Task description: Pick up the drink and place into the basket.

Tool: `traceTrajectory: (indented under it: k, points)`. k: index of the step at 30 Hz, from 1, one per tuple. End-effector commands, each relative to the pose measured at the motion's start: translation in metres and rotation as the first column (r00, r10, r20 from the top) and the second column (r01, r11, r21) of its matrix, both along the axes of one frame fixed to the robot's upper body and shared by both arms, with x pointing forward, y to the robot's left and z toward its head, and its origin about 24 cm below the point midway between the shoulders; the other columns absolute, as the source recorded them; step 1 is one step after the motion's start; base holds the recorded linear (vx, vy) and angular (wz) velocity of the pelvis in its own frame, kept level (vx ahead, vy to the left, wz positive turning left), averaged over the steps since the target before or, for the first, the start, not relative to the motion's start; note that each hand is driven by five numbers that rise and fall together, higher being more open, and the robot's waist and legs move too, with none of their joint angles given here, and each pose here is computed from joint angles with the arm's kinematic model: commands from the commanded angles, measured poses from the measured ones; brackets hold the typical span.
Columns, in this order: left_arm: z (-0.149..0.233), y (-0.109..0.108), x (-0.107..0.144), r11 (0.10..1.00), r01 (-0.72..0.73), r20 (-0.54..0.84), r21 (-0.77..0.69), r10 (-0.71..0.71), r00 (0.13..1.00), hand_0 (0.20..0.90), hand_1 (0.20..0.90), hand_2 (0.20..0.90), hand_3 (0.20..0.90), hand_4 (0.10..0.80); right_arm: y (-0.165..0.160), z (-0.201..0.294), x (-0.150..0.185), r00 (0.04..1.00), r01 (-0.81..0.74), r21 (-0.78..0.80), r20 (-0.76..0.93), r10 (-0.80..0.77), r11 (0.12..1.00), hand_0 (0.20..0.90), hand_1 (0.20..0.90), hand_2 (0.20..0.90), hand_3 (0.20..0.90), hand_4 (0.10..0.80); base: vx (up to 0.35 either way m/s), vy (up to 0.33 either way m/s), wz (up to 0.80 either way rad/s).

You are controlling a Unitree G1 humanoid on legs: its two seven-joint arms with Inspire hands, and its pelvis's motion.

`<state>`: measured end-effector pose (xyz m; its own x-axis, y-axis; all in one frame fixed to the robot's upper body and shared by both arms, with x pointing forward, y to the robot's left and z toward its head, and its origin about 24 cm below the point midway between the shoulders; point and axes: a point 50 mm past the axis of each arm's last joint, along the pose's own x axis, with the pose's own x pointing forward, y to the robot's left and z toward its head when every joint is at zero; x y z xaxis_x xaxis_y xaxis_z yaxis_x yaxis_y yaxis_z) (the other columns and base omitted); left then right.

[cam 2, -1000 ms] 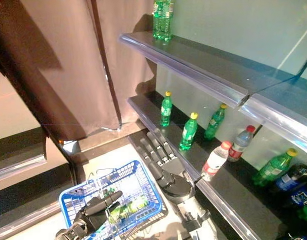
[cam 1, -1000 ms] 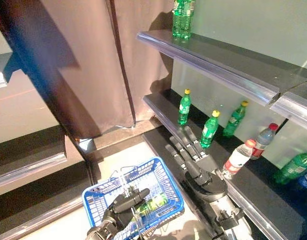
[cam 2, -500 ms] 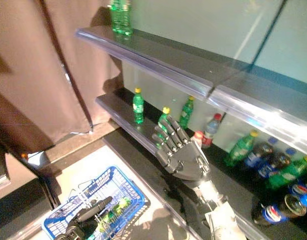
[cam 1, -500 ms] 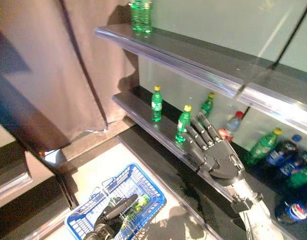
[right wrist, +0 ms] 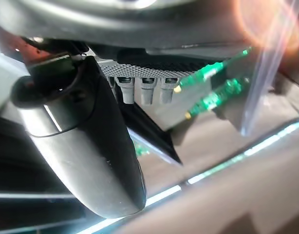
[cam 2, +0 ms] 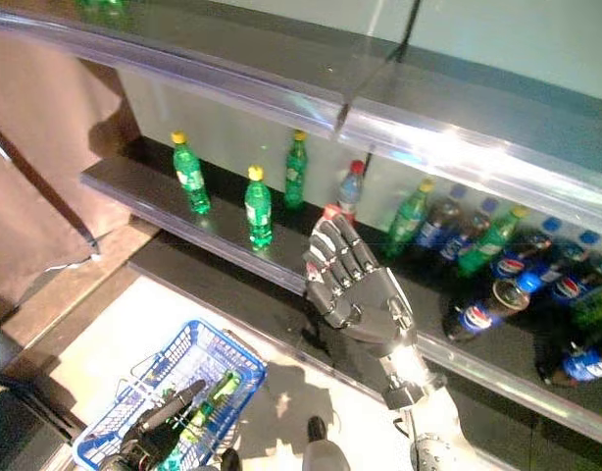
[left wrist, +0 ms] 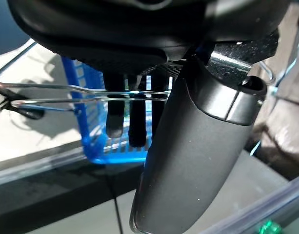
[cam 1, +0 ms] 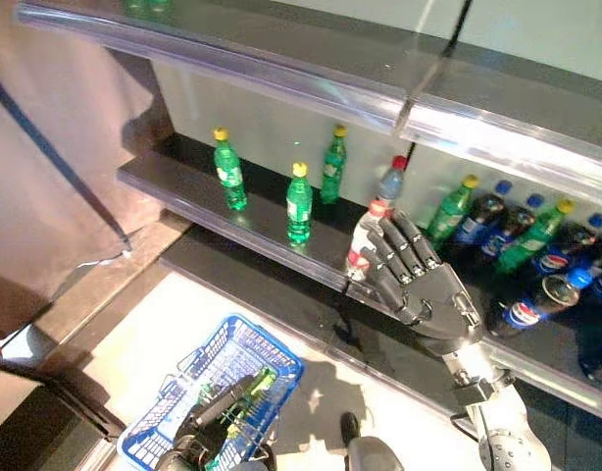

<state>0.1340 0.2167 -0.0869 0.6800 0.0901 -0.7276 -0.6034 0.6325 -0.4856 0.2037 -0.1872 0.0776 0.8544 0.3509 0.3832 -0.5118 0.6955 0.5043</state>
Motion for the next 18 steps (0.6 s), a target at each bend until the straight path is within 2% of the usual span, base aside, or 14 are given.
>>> traceTrajectory:
  k: [1, 5, 11, 14, 18]
  points:
    - [0.078, 0.001, 0.068, 0.998, 0.053, 0.512, 0.038, -0.065, 0.857, 0.3, 0.3, 0.3, 0.2, 0.1, -0.009, 0.047, 0.009, 0.96, 0.035, 0.063, 0.276, -0.051, 0.997, 0.9, 0.9, 0.9, 0.9, 0.8, -0.14, -0.016, -0.03]
    - [0.069, -0.004, 0.065, 0.996, 0.081, 0.489, 0.043, -0.091, 0.867, 0.3, 0.3, 0.3, 0.2, 0.1, -0.012, 0.044, 0.005, 0.959, 0.064, 0.07, 0.271, -0.081, 0.996, 0.9, 0.9, 0.9, 0.9, 0.8, -0.119, -0.047, -0.03]
    - [0.069, -0.003, 0.072, 0.997, 0.057, 0.49, 0.049, -0.074, 0.869, 0.3, 0.3, 0.3, 0.2, 0.1, -0.024, 0.042, 0.004, 0.938, 0.217, 0.092, 0.256, -0.234, 0.972, 0.9, 0.9, 0.9, 0.9, 0.8, -0.055, -0.166, -0.09]
    - [0.064, 0.002, 0.071, 0.999, -0.014, 0.474, 0.044, -0.009, 0.881, 0.3, 0.3, 0.3, 0.2, 0.1, -0.035, 0.04, 0.009, 0.863, 0.465, 0.077, 0.184, -0.471, 0.882, 0.9, 0.9, 0.9, 0.9, 0.8, -0.017, -0.232, -0.44]
    - [0.066, 0.015, 0.067, 0.992, -0.128, 0.469, 0.021, 0.103, 0.877, 0.3, 0.3, 0.3, 0.2, 0.1, -0.043, 0.038, 0.009, 0.714, 0.698, -0.106, 0.173, -0.679, 0.708, 0.9, 0.9, 0.9, 0.9, 0.8, -0.042, -0.229, -0.42]
